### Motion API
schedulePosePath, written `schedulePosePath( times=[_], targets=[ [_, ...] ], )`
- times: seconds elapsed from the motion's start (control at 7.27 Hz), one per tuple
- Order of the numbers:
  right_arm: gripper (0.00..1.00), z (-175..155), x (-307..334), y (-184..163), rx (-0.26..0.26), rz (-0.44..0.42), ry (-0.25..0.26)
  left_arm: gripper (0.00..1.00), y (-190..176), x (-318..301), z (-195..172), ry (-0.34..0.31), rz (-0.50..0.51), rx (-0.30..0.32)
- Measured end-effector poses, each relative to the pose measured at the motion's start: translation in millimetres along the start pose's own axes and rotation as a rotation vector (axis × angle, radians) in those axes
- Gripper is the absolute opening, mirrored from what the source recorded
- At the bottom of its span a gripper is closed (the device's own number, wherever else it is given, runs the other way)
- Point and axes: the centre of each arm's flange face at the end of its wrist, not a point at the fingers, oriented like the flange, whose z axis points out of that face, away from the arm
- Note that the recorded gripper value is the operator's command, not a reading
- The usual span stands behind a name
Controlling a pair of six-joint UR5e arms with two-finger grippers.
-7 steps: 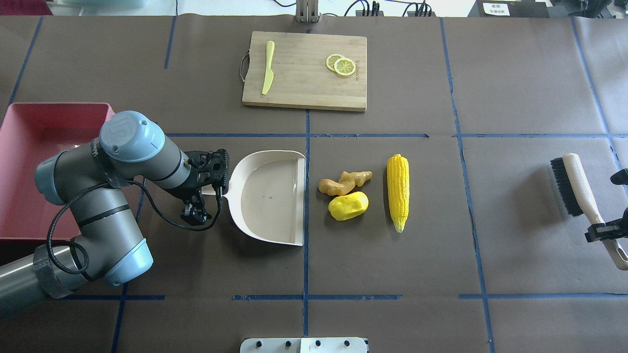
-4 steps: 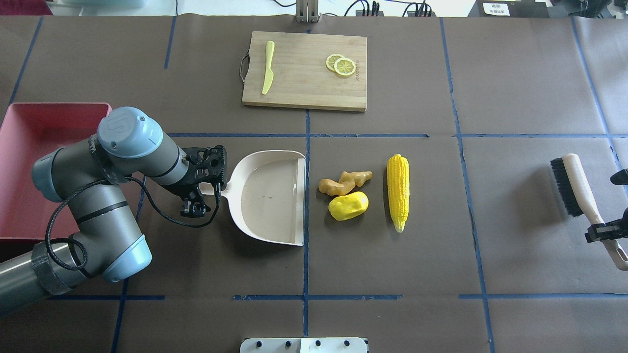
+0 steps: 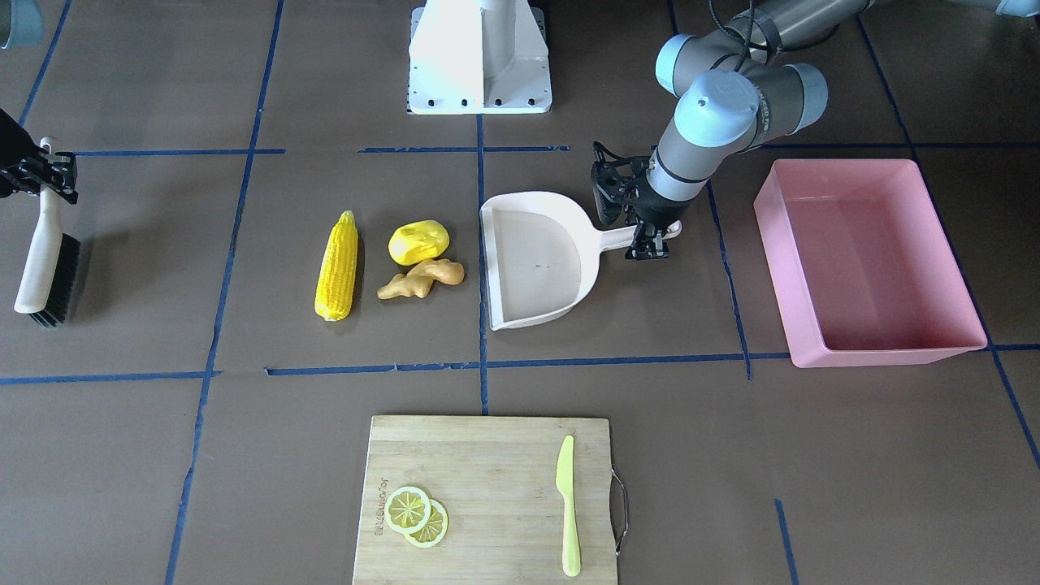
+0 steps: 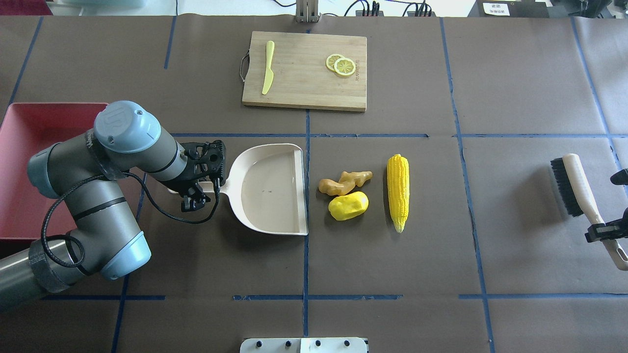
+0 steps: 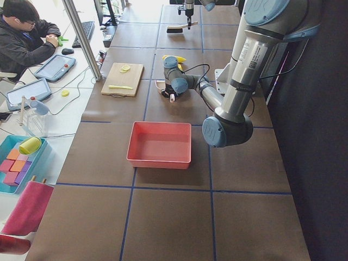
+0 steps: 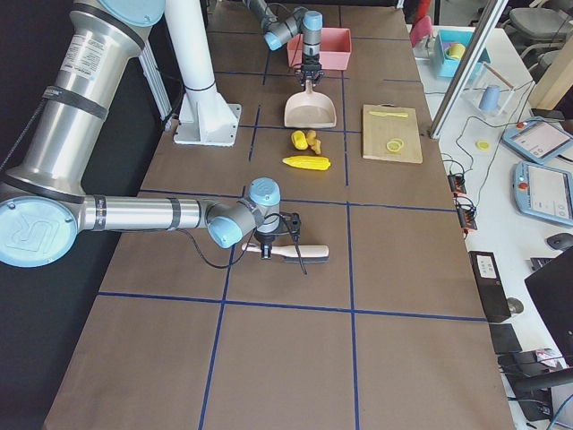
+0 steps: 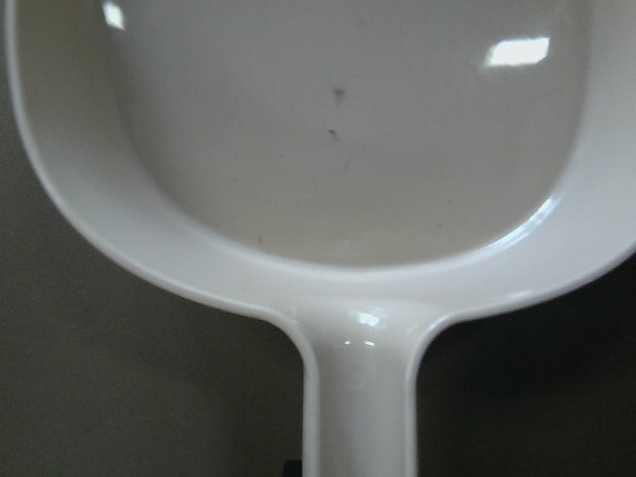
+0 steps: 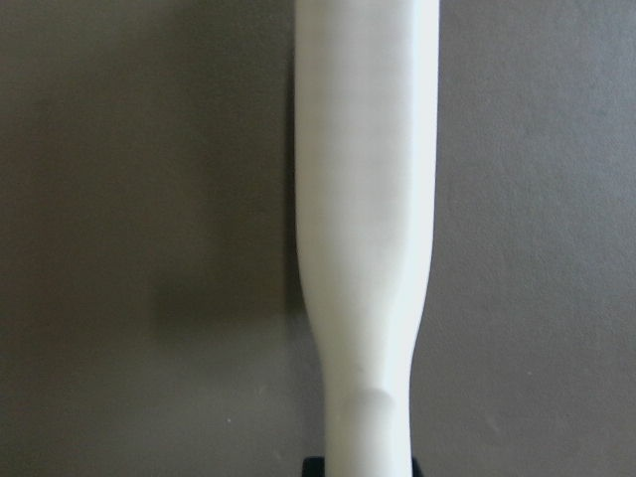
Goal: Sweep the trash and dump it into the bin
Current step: 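Hold the dustpan steady with the left gripper on the table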
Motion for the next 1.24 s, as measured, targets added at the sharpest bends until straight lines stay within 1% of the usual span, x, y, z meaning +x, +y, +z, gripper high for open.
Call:
schedulePosePath(
  times=[0.14,0.41,0.55,0.83,1.24],
  targets=[
    [0.0,0.0,0.0,0.0,0.0,0.0,0.0,0.01,-2.0,-0.3,-1.9,-0.004,0.006,0.002],
    [0.0,0.0,0.0,0.0,0.0,0.0,0.0,0.0,-5.9,-3.0,-7.6,-0.015,0.056,0.006],
    [0.0,0.0,0.0,0.0,0.0,0.0,0.0,0.0,-6.5,-4.9,-9.7,-0.022,0.068,-0.004],
    [0.0,0.0,-0.3,-0.4,0.001,0.0,0.0,0.0,-11.6,-7.1,-12.6,-0.06,0.075,-0.039],
    [0.0,-0.2,-1.3,-1.0,0.001,0.001,-0.003,0.0,-18.9,-7.6,-12.9,-0.06,0.074,-0.078]
  ],
)
